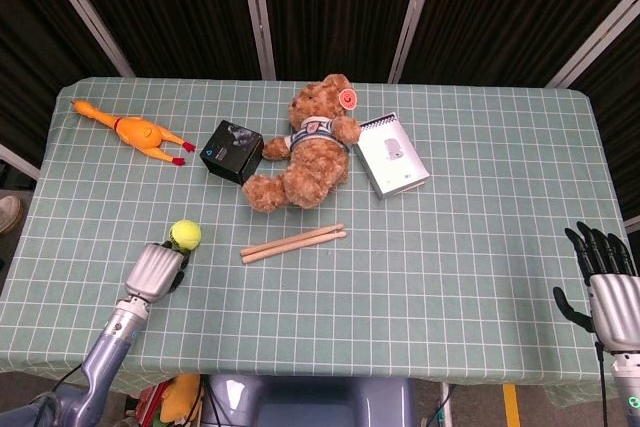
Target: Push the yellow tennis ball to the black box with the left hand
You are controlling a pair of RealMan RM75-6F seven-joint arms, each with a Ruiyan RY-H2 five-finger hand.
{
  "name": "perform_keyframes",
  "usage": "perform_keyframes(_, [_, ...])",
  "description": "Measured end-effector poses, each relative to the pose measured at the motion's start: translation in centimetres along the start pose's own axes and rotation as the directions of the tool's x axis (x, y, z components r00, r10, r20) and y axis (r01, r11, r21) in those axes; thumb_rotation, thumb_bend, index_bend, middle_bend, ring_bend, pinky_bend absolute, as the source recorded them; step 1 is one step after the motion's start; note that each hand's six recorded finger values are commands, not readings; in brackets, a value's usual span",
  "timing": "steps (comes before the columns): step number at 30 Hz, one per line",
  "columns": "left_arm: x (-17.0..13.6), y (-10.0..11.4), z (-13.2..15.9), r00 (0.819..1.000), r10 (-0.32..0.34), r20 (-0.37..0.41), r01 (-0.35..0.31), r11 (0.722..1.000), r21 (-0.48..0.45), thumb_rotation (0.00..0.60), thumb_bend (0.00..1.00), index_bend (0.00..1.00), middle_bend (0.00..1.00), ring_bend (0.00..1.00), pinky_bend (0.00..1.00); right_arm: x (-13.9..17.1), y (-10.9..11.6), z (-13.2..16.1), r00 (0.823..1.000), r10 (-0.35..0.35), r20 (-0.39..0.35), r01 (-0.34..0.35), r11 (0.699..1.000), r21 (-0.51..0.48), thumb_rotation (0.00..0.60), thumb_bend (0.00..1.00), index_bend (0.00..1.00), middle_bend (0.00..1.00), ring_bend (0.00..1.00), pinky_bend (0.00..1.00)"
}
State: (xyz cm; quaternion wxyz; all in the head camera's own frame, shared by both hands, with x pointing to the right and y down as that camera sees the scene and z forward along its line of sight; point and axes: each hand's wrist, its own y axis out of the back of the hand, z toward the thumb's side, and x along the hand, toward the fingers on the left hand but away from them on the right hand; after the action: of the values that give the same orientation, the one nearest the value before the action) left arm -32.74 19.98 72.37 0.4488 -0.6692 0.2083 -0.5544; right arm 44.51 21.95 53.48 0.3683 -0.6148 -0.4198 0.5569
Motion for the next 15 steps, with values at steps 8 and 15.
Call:
perform_keyframes(8, [1.4,0.4,-0.7,1.000,0.002,-0.010,-0.002,1.000,0.014,0.600,0.29,0.52,0.64,0.48,0.49,0.0,0.2,-0.1,1.000,-0.006,0.002,0.006,1.000,-0.005,0.600,0.40,0.00,0.00,0.00,0.00])
perform_keyframes(15, [2.8,0.8,-1.4,1.000,-0.007,-0.018,0.007,1.000,0.017,0.600,0.29,0.52,0.62,0.48,0.48,0.1,0.4,-0.2,1.000,-0.011,0.002,0.011,1.000,-0.010,0.600,0.40,0.00,0.00,0.00,0.00])
